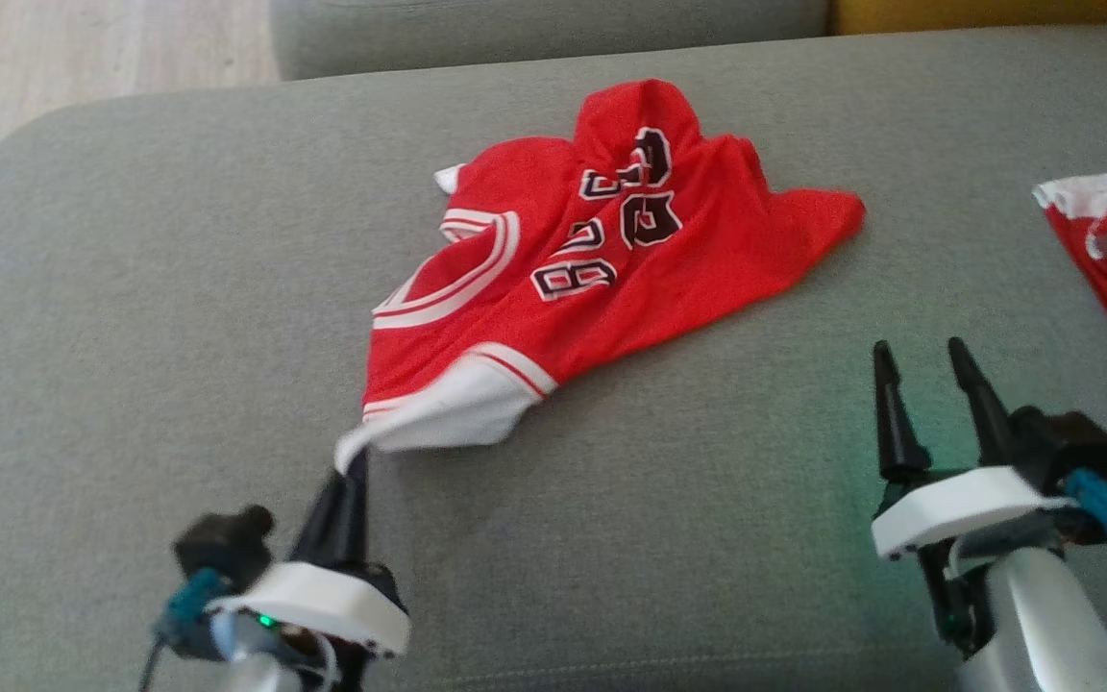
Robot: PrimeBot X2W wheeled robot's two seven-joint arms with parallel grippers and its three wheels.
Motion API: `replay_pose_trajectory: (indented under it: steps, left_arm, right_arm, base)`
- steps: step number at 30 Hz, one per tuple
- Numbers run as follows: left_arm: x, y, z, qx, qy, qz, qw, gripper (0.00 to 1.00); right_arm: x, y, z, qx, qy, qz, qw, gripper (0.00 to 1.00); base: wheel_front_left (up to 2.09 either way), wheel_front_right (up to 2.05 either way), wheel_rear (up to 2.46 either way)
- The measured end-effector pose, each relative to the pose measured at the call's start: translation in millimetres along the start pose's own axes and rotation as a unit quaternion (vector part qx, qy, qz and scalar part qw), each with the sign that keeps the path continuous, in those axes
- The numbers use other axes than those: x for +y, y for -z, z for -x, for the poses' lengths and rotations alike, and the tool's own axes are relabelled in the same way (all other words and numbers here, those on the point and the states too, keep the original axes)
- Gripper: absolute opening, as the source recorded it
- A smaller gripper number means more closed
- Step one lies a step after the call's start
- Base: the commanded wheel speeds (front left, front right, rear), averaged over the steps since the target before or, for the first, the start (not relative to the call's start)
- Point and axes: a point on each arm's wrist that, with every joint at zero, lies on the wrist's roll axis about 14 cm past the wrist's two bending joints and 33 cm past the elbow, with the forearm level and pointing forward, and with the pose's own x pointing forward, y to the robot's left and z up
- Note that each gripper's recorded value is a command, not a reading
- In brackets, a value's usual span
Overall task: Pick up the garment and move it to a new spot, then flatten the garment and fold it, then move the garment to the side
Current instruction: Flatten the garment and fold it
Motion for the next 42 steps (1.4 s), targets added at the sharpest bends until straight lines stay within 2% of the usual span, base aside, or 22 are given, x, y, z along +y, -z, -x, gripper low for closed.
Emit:
replay_pose_trajectory:
  steps: [4, 6, 14, 20, 28, 30, 32, 33, 38, 42]
  left_arm:
    - [24.4, -23.6, 11.4, -0.039, -0.042, 0.007, 0.998, 0.00]
    - [35.9, -26.0, 20.5, -0.044, -0.062, 0.008, 0.997, 0.00]
    - [45.3, -21.6, 24.0, -0.037, -0.079, 0.011, 0.996, 0.00]
    - [51.7, -18.1, 22.2, -0.032, -0.090, 0.012, 0.995, 0.00]
    - [55.5, -17.0, 17.6, -0.030, -0.094, 0.013, 0.995, 0.00]
    - [55.5, -17.0, 17.7, -0.030, -0.095, 0.012, 0.995, 0.00]
    - [55.2, -17.2, 17.8, -0.030, -0.094, 0.012, 0.995, 0.00]
    - [55.0, -17.4, 17.9, -0.030, -0.094, 0.012, 0.995, 0.00]
    - [51.4, -21.3, 17.2, -0.037, -0.088, 0.011, 0.995, 0.00]
    - [44.3, -32.0, 15.5, -0.053, -0.072, 0.009, 0.996, 0.00]
  right_arm:
    - [1.0, 1.5, -15.1, 0.022, -0.002, 0.009, 1.000, 1.00]
    - [8.0, 14.3, -25.6, 0.061, -0.011, 0.007, 0.998, 1.00]
    - [10.6, 45.1, -55.0, 0.143, -0.018, 0.035, 0.989, 1.00]
    - [-2.5, 61.2, -74.4, 0.188, -0.011, 0.064, 0.980, 1.00]
    - [15.4, 77.3, -91.4, 0.230, -0.035, 0.068, 0.970, 0.98]
    - [21.1, 77.4, -93.3, 0.235, -0.043, 0.067, 0.969, 0.48]
    - [23.4, 78.5, -93.0, 0.240, -0.046, 0.067, 0.967, 0.22]
    - [25.6, 78.9, -92.7, 0.242, -0.049, 0.067, 0.967, 0.00]
    - [32.0, 77.3, -88.7, 0.249, -0.059, 0.063, 0.965, 0.00]
    - [35.3, 65.2, -86.2, 0.226, -0.063, 0.051, 0.971, 0.00]
  base:
    - [0.00, 0.00, 0.00]
    - [0.00, 0.00, 0.00]
    - [0.00, 0.00, 0.00]
    - [0.00, 0.00, 0.00]
    - [0.00, 0.00, 0.00]
    - [0.00, 0.00, 0.00]
    - [0.00, 0.00, 0.00]
    - [0.00, 0.00, 0.00]
    - [0.00, 0.00, 0.00]
    - [0.00, 0.00, 0.00]
